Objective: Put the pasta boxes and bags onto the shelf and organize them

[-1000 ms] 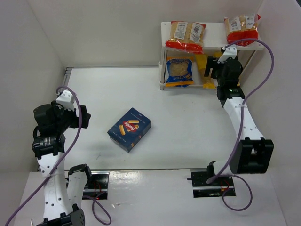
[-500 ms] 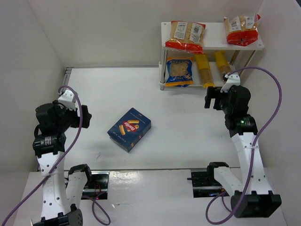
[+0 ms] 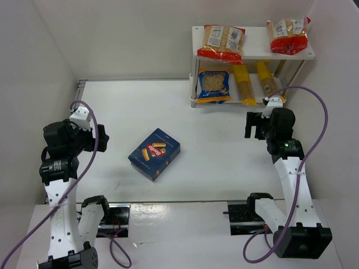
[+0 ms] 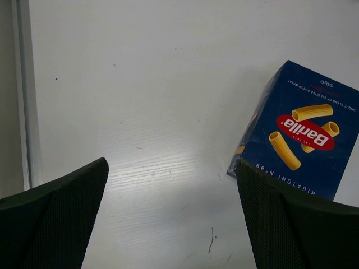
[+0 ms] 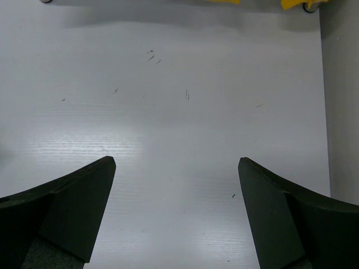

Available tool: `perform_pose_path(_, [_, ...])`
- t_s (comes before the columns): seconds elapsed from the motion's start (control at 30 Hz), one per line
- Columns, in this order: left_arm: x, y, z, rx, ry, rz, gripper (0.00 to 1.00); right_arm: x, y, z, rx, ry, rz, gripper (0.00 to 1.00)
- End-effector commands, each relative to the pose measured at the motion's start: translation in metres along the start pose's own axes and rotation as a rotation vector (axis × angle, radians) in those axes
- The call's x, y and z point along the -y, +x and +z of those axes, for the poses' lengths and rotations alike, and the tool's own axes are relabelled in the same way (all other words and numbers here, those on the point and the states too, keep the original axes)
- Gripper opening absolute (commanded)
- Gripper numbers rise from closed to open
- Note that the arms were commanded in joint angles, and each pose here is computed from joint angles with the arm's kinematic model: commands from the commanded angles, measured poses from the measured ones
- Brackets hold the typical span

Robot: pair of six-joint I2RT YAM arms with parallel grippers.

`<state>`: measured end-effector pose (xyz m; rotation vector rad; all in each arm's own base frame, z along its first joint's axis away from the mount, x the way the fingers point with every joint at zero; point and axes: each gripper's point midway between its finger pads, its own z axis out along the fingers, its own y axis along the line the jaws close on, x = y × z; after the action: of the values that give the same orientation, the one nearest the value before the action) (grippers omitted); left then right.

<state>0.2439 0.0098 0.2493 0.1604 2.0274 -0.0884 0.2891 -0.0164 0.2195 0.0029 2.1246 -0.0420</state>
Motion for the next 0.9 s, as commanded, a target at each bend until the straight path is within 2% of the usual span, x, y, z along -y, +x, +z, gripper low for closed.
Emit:
perform_pose_path(0.0, [-0.0006,-0.0068,0.0028,0.025,0.005,0.015,1.00,0.0033,-0.0008,0.0011,-0.005,0.014,-0.003,0.98])
perform_pose_path(0.87, [0.0009,-0.0071,0.0029,0.027,0.014,0.015,1.00,0.0020,-0.0009,0.0012,-0.005,0.004,-0.012,0.98])
